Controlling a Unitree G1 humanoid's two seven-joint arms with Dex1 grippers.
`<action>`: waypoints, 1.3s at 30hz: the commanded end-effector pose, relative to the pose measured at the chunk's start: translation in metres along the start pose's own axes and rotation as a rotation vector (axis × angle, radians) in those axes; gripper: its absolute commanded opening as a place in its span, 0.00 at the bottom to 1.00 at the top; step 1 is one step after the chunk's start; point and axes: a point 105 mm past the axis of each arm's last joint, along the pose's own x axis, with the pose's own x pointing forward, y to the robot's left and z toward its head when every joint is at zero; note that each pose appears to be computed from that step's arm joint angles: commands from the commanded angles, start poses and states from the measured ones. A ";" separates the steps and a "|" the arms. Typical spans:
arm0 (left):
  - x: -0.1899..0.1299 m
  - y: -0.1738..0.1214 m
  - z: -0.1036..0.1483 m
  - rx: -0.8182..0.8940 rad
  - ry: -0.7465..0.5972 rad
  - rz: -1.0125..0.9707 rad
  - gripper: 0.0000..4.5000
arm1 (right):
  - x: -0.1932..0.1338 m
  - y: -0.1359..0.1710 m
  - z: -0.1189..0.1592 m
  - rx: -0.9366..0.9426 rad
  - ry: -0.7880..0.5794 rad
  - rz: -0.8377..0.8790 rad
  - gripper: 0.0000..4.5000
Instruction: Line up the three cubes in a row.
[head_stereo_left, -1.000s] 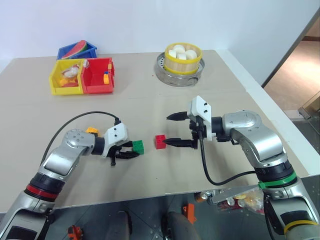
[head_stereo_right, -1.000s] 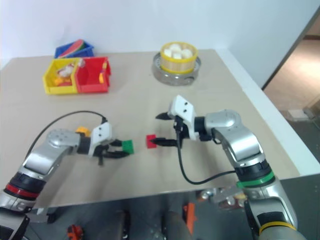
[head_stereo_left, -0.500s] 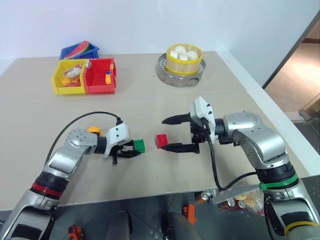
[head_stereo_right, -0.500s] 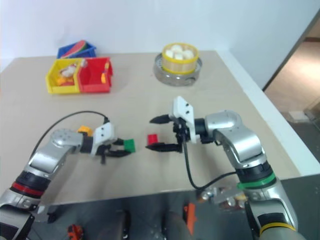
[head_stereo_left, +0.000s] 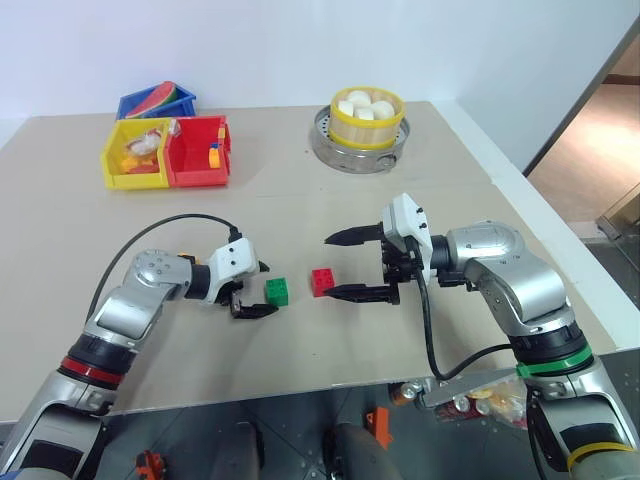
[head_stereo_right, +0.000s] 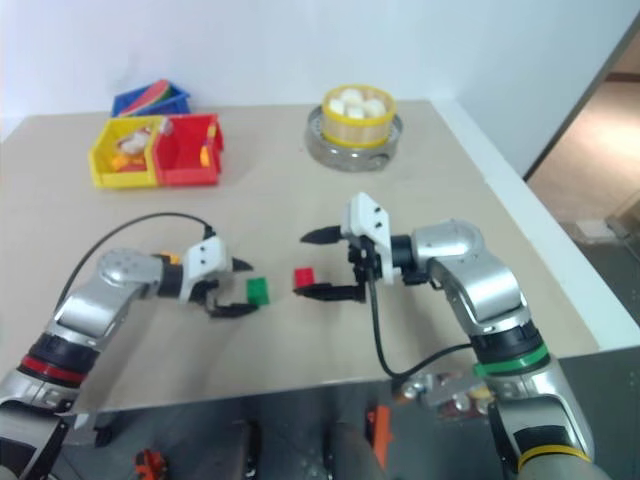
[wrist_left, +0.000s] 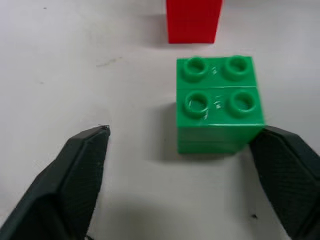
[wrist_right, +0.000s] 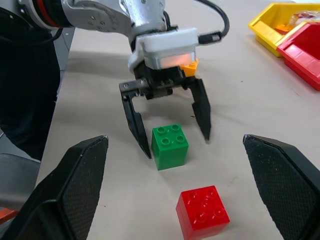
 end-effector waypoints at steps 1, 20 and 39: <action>-0.032 0.004 0.033 0.047 -0.050 0.027 1.00 | -0.003 -0.005 0.013 -0.050 -0.020 -0.018 1.00; -0.124 0.042 0.019 -0.274 -0.377 0.888 1.00 | -0.001 -0.017 0.022 -0.068 -0.182 -0.104 1.00; -0.108 0.022 -0.041 -0.479 -0.295 0.893 1.00 | -0.004 -0.020 -0.020 -0.052 -0.145 -0.167 1.00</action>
